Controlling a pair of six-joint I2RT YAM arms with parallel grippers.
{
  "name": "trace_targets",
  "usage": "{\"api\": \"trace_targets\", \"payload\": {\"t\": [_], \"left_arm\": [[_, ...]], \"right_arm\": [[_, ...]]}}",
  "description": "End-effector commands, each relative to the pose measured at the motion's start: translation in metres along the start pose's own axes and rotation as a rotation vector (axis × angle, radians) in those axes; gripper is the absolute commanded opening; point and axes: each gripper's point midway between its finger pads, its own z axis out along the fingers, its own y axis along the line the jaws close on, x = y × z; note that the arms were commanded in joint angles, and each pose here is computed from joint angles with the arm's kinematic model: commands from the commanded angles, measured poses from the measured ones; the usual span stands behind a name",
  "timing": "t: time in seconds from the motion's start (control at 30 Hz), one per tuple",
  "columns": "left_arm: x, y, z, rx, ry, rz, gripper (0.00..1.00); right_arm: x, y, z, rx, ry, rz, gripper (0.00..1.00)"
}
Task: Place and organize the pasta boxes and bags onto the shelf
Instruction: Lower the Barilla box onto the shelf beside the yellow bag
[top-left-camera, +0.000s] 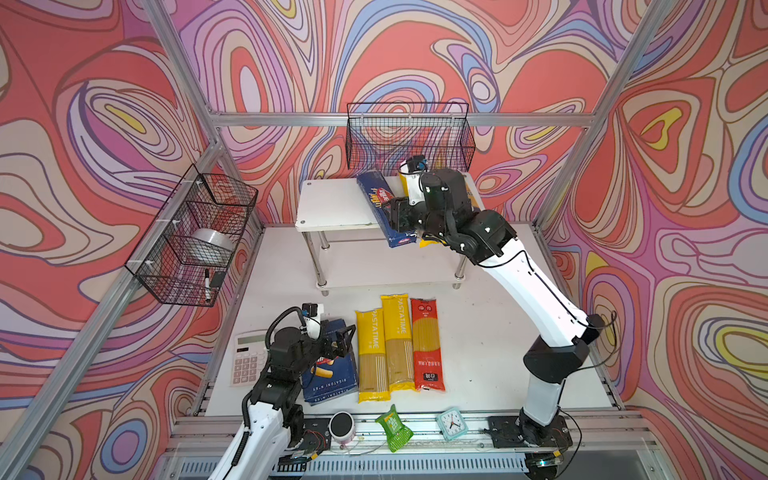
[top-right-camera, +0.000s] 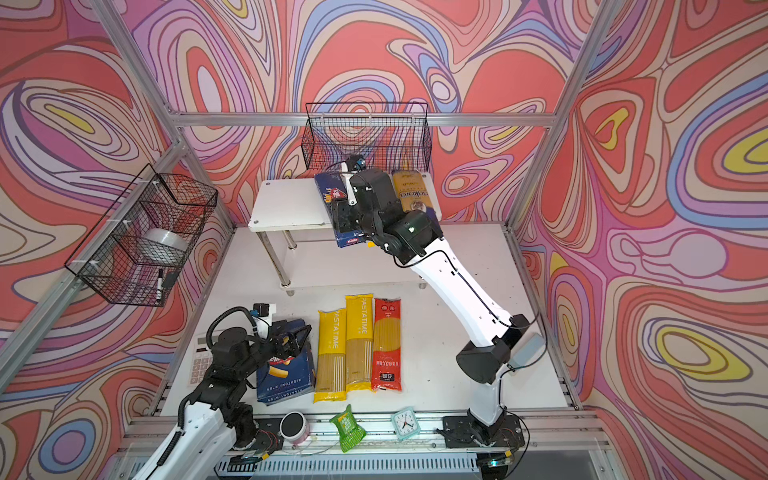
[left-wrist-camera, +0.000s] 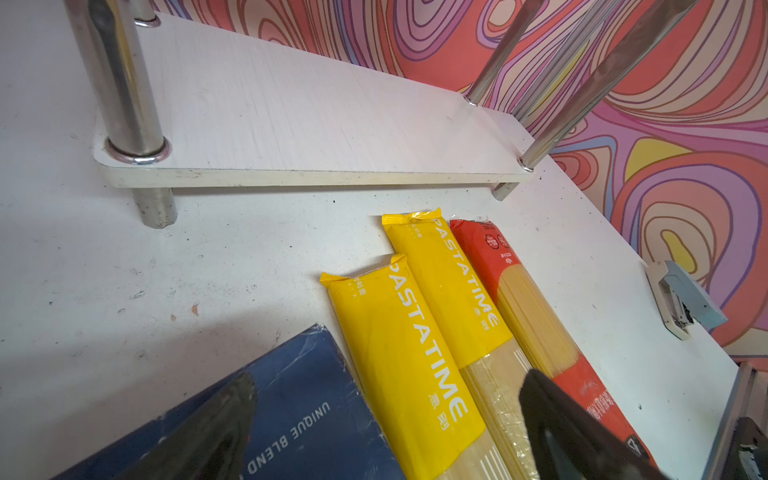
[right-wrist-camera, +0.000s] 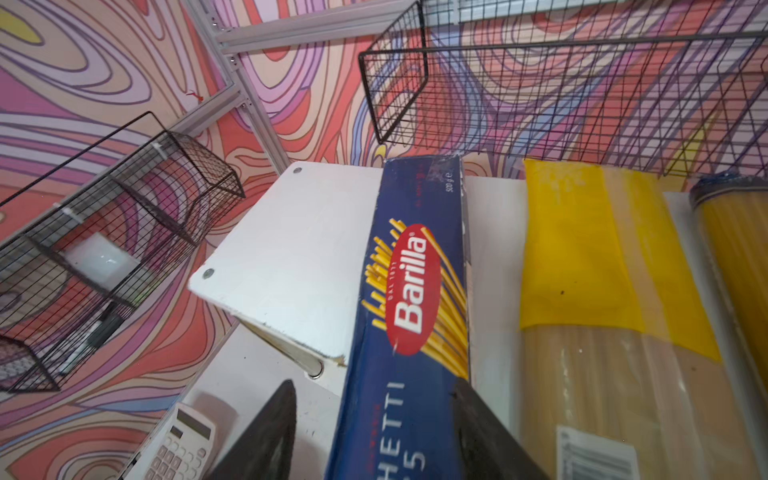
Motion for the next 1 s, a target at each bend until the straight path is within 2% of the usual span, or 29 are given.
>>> {"api": "trace_targets", "payload": {"t": [0.0,0.1,0.2,0.37,0.67,0.97], "left_arm": [[0.000,0.000,0.000,-0.003,0.003,0.002,1.00],[0.000,-0.001,0.000,0.001,0.006,0.001,1.00],[0.001,-0.001,0.001,0.001,0.010,0.001,1.00],[0.002,-0.001,0.002,0.002,0.015,-0.001,1.00],[0.001,0.000,0.002,-0.004,0.016,-0.003,1.00],[0.003,0.000,0.004,0.000,0.031,-0.007,1.00]], "right_arm": [[-0.008,0.015,-0.039,-0.029,-0.049,-0.108,0.56],[0.005,0.011,-0.056,-0.028,-0.038,-0.130,0.47],[0.019,0.006,-0.064,-0.019,-0.025,-0.136,0.44],[0.047,0.003,-0.060,-0.027,0.026,-0.137,0.36],[0.071,-0.001,-0.043,-0.020,0.038,-0.110,0.29],[0.073,-0.002,-0.034,-0.010,0.025,-0.116,0.26]]}}
